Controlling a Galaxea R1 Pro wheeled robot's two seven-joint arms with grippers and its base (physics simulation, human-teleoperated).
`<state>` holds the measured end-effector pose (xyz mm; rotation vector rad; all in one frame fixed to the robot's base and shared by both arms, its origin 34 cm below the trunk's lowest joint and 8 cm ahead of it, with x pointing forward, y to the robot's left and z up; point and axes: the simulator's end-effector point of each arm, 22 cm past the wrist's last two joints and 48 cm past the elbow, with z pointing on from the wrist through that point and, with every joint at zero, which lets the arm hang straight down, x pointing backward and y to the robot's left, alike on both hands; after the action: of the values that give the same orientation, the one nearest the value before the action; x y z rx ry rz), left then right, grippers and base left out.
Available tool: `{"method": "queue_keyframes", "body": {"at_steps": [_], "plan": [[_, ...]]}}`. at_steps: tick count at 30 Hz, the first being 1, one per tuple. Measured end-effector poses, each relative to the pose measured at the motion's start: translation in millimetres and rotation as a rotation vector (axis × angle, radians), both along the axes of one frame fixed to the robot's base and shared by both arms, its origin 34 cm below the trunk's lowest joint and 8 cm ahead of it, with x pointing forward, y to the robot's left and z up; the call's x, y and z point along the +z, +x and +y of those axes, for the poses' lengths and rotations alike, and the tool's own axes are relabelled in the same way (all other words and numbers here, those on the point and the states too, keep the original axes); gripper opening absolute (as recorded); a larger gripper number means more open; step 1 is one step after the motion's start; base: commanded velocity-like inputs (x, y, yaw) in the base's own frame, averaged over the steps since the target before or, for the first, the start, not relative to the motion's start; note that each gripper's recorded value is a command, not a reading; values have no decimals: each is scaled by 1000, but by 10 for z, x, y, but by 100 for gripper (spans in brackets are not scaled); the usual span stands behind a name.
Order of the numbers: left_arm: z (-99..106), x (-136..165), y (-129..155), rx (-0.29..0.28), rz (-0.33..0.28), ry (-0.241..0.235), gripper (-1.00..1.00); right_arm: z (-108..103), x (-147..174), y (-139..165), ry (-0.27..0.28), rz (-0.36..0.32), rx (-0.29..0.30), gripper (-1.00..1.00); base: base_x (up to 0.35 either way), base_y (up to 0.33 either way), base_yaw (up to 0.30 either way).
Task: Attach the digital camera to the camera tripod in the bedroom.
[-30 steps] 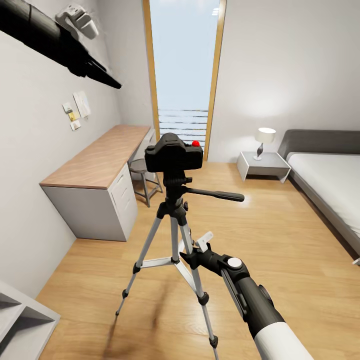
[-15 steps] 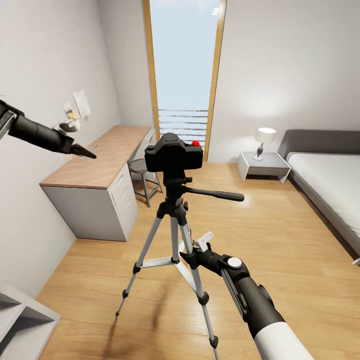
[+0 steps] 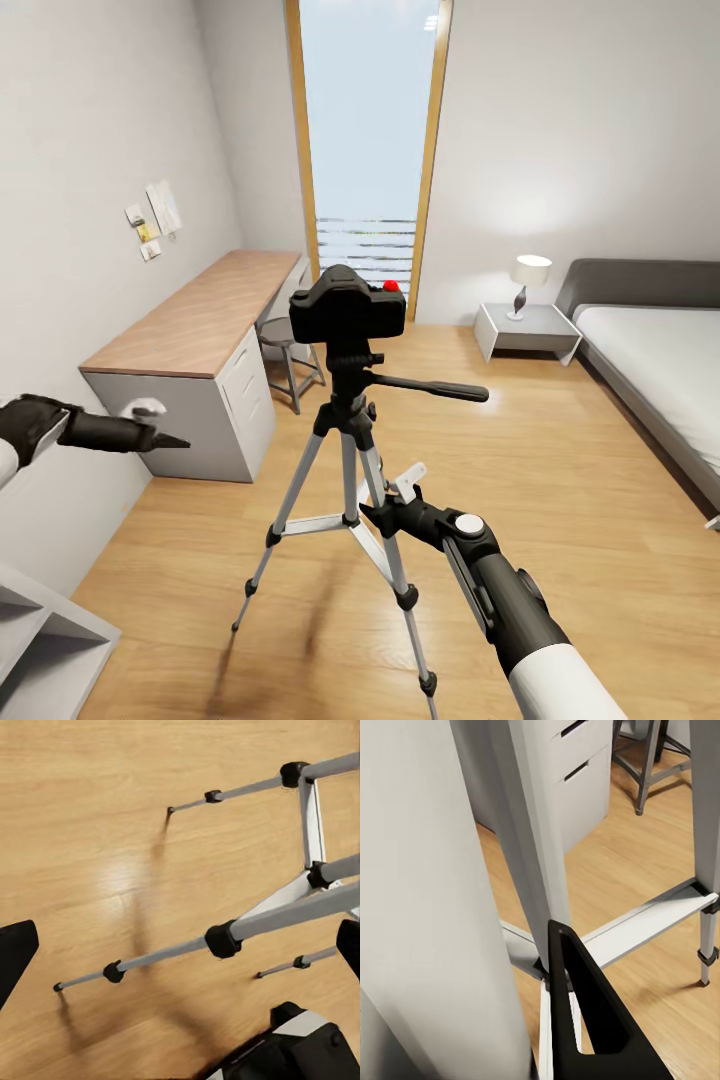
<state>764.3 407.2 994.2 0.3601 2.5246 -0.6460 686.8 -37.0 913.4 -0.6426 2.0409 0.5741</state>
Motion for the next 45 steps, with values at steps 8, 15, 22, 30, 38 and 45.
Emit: {"method": "queue_keyframes", "body": {"at_steps": [8, 15, 22, 30, 38, 45], "plan": [[26, -1270, -466, 326, 7, -47, 100, -2, 1, 0, 0, 0, 0, -100, 0, 0, 0], [70, -2291, -1351, 486, 43, 43, 100, -2, 1, 1, -1, 0, 0, -100, 0, 0, 0], [-190, -2930, -2331, 490, 97, 76, 100, -3, 2, 1, 0, 0, 0, -100, 0, 0, 0], [-486, -3542, -3571, 531, 257, 199, 100, -4, 2, 0, -1, 0, 0, -100, 0, 0, 0], [-626, -3856, -4495, 623, 429, 481, 100, -4, 2, 1, -1, 0, 0, -100, 0, 0, 0], [-892, -3923, -5298, 606, 588, 559, 100, -4, 3, 1, 2, 3, -2, -100, 0, 0, 0]]}}
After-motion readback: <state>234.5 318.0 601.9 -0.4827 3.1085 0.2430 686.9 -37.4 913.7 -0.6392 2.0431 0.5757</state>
